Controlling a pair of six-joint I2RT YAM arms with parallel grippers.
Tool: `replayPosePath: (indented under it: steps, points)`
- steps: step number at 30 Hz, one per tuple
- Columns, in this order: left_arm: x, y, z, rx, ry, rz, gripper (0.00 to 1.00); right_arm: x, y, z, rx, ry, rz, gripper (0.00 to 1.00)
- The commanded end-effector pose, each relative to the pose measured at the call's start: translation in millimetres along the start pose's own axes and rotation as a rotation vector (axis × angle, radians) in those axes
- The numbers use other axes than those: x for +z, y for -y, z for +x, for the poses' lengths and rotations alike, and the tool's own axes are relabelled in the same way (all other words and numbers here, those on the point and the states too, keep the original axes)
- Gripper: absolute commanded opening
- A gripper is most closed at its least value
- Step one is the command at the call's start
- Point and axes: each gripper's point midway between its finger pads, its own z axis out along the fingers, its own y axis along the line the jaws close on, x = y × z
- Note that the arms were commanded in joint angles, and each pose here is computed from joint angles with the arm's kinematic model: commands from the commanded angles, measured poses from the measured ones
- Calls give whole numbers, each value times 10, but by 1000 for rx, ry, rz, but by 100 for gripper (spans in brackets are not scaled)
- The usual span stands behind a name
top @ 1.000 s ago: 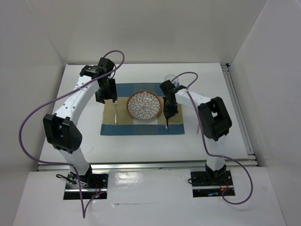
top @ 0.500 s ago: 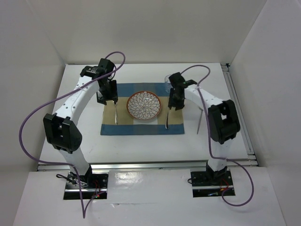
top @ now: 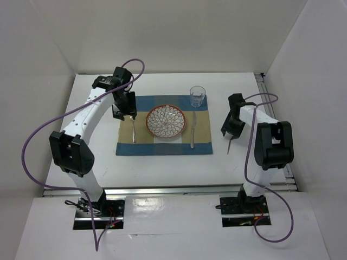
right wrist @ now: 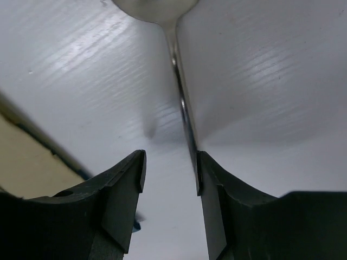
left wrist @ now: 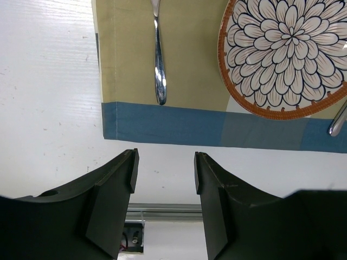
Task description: Set the dinner table for one person
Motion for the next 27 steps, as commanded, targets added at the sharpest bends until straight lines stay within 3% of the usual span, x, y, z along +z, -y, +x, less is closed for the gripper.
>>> replayPosePath:
  steps: [1,11,16,19,27]
  points:
    - [-101,-9,-37,21,34,16,62,117,1,-113,6,32,-31,53]
    - [-69,-8,-32,22,26,12,62,297,83,-94,14,31,-41,51]
    - [-70,6,-26,22,22,20,62,453,53,-117,-22,55,-83,26]
    - [-90,19,-50,12,31,24,62,332,-23,-113,-37,75,-110,0]
    - [-206,-38,-70,-18,67,2,62,-233,-589,131,-248,155,-136,0]
